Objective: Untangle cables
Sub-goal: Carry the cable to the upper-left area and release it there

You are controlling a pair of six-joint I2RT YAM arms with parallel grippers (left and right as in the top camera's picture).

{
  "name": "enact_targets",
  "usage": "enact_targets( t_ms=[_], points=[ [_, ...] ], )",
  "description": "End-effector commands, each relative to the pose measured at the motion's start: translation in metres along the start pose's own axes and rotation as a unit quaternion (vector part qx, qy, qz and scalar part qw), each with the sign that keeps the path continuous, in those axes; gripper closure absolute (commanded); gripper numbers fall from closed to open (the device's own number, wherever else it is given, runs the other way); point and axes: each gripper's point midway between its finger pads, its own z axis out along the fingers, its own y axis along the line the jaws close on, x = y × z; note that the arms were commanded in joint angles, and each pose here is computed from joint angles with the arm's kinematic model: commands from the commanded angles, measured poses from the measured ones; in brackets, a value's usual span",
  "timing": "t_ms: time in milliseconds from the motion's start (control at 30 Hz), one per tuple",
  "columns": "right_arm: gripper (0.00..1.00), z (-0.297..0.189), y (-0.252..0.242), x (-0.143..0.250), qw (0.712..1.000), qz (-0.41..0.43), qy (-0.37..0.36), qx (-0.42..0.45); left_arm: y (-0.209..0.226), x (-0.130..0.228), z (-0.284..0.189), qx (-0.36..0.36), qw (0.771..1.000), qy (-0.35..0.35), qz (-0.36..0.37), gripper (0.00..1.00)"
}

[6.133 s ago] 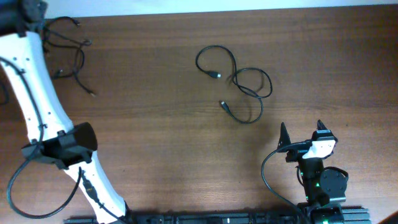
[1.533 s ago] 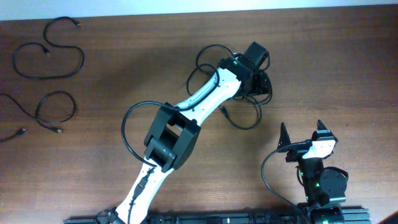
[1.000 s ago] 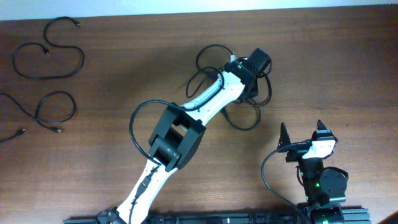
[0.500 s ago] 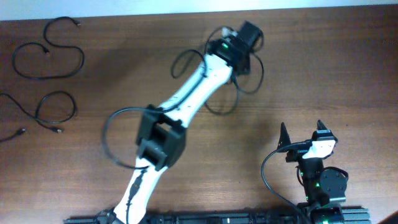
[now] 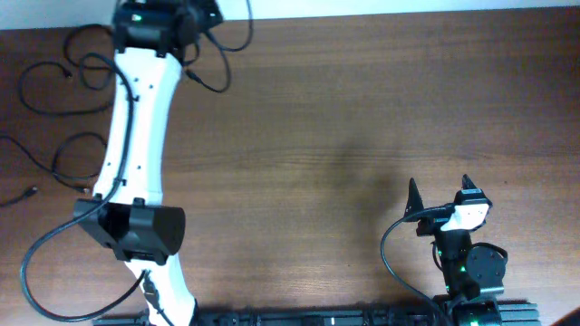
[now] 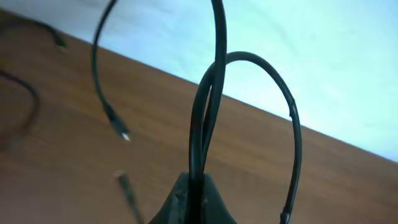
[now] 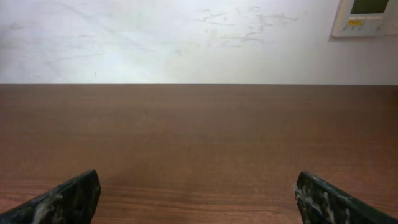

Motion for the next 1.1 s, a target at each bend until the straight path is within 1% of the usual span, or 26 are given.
enact_targets(
  t_ms=[0,67,100,133,167,233,267,433,600,633,700,767,867,900,933,967,1033,1067],
  points=[
    [0.03,0.000,0.000,0.003,1.000,0.002,0.003,0.002,0.022,-0.017,0.006,-0.019,0.994,-0.015,0.102,1.00],
    [0.02,0.000,0.000,0.003,1.000,0.002,0.003,0.002,0.036,-0.019,0.019,-0.030,0.994,-0.012,0.101,1.00],
    [0.02,0.000,0.000,0.003,1.000,0.002,0.003,0.002,0.044,-0.021,0.030,-0.037,0.993,-0.013,0.112,1.00],
    [0.02,0.000,0.000,0.003,1.000,0.002,0.003,0.002,0.051,-0.022,0.038,-0.042,0.989,-0.012,0.139,1.00],
    [0.02,0.000,0.000,0.003,1.000,0.002,0.003,0.002,0.064,-0.019,0.056,-0.052,0.980,0.000,0.190,1.00],
    [0.03,0.000,0.000,0.003,1.000,0.002,0.003,0.002,0.077,-0.011,0.075,-0.061,0.972,0.021,0.224,1.00],
    [0.03,0.000,0.000,0.003,1.000,0.002,0.003,0.002,0.083,-0.006,0.085,-0.065,0.970,0.031,0.230,1.00],
    [0.03,0.000,0.000,0.003,1.000,0.002,0.003,0.002,0.108,0.013,0.132,-0.080,0.970,0.057,0.221,1.00],
    [0.03,0.000,0.000,0.003,1.000,0.002,0.003,0.002,0.131,0.028,0.161,-0.092,0.971,0.078,0.206,1.00],
    [0.03,0.000,0.000,0.003,1.000,0.002,0.003,0.002,0.137,0.033,0.167,-0.096,0.973,0.083,0.195,1.00],
    [0.03,0.000,0.000,0.003,1.000,0.002,0.003,0.002,0.151,0.041,0.179,-0.107,0.979,0.091,0.149,0.97],
    [0.02,0.000,0.000,0.003,1.000,0.002,0.003,0.002,0.155,0.049,0.188,-0.093,0.981,0.103,0.136,0.97],
    [0.02,0.000,0.000,0.003,1.000,0.002,0.003,0.002,0.147,0.059,0.198,-0.044,0.985,0.115,0.125,0.87],
    [0.03,0.000,0.000,0.003,1.000,0.002,0.003,0.002,0.148,0.059,0.199,-0.044,0.985,0.114,0.124,0.84],
    [0.02,0.000,0.000,0.003,1.000,0.002,0.003,0.002,0.148,0.058,0.199,-0.044,0.985,0.112,0.124,0.70],
    [0.03,0.000,0.000,0.003,1.000,0.002,0.003,0.002,0.148,0.057,0.199,-0.044,0.985,0.112,0.124,0.59],
    [0.03,0.000,0.000,0.003,1.000,0.002,0.003,0.002,0.140,0.052,0.195,-0.025,0.987,0.105,0.122,0.55],
    [0.02,0.000,0.000,0.003,1.000,0.002,0.003,0.002,0.131,0.048,0.192,-0.003,0.988,0.100,0.120,0.48]
  ],
)
